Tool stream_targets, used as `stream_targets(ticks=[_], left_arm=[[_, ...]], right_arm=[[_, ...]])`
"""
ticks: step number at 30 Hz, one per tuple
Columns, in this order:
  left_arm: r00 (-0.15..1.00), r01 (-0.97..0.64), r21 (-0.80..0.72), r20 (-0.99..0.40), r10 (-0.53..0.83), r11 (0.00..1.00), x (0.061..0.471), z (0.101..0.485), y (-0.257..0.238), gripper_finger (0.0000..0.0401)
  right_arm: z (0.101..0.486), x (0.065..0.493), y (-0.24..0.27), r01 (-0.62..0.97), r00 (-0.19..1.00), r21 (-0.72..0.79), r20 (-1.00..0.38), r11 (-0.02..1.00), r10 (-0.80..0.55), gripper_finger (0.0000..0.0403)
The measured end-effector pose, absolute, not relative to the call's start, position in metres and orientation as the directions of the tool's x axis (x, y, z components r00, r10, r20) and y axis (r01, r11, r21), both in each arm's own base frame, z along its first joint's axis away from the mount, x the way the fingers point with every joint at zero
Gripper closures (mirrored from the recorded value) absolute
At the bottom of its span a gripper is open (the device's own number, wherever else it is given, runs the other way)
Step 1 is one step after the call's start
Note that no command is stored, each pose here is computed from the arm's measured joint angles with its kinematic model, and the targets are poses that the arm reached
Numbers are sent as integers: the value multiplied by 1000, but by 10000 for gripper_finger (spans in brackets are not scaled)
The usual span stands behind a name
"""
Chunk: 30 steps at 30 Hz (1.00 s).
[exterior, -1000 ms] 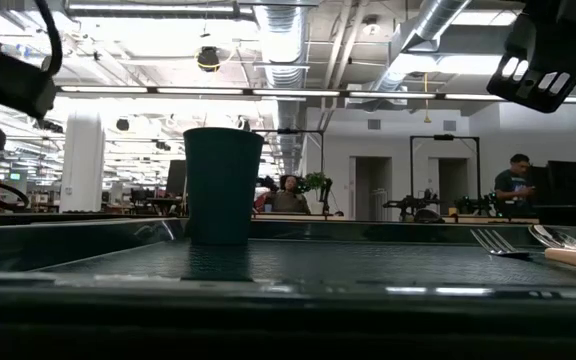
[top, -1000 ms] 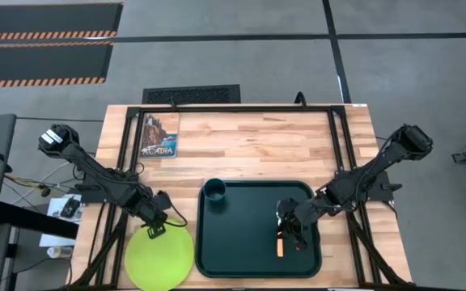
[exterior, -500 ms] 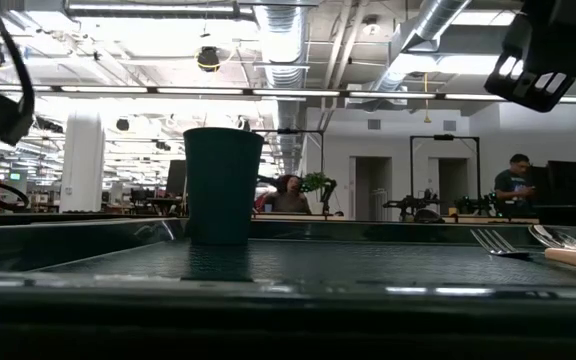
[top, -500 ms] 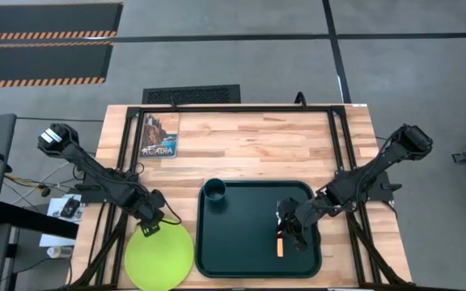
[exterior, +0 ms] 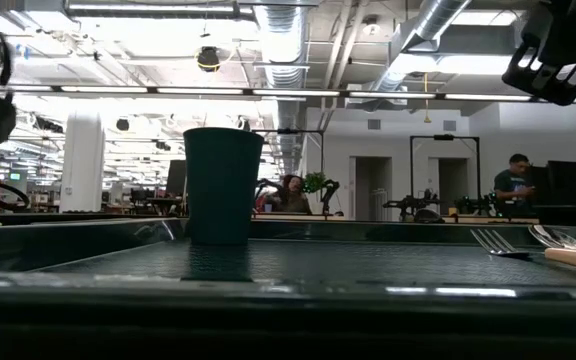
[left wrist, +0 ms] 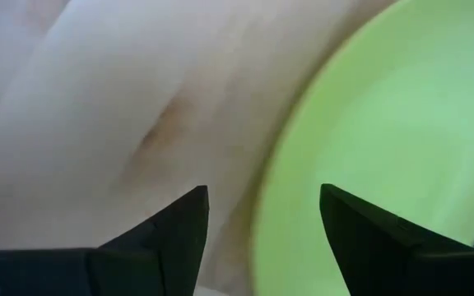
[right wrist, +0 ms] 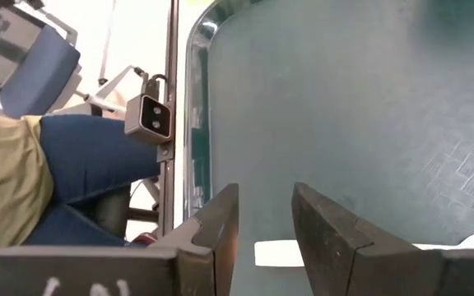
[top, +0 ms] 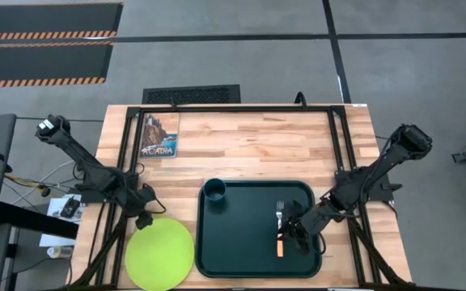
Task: Pick and place plate/cup/fork/spoon on tray
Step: Put the light green plate on the black tray to the left of the light orange fork
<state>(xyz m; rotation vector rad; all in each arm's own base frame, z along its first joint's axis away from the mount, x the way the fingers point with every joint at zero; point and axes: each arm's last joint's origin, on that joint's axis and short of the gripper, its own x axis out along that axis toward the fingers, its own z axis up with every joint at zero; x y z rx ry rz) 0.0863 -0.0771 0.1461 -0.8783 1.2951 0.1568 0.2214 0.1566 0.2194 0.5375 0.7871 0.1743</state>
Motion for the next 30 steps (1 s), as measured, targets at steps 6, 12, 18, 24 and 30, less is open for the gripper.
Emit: stream_targets(ticks=[6, 12, 18, 24, 30], left_arm=[[339, -587, -531, -847, -410, 611, 75, 125, -74, 181], [353, -558, -545, -839, -415, 626, 76, 124, -76, 186], [322, -591, -512, -858, -400, 624, 78, 120, -77, 235], [320, -611, -496, -868, -381, 616, 81, 118, -80, 288], [316, -646, -481, -875, -366, 592, 81, 116, -80, 380]], right_arm=[[219, 218, 161, 61, 694, 545, -626, 836, 357, 262], [220, 218, 161, 83, 716, 530, -621, 844, 320, 262], [220, 218, 161, 86, 718, 529, -620, 844, 315, 262], [220, 218, 161, 85, 718, 529, -620, 845, 316, 262], [220, 218, 160, 88, 726, 518, -618, 851, 301, 262]])
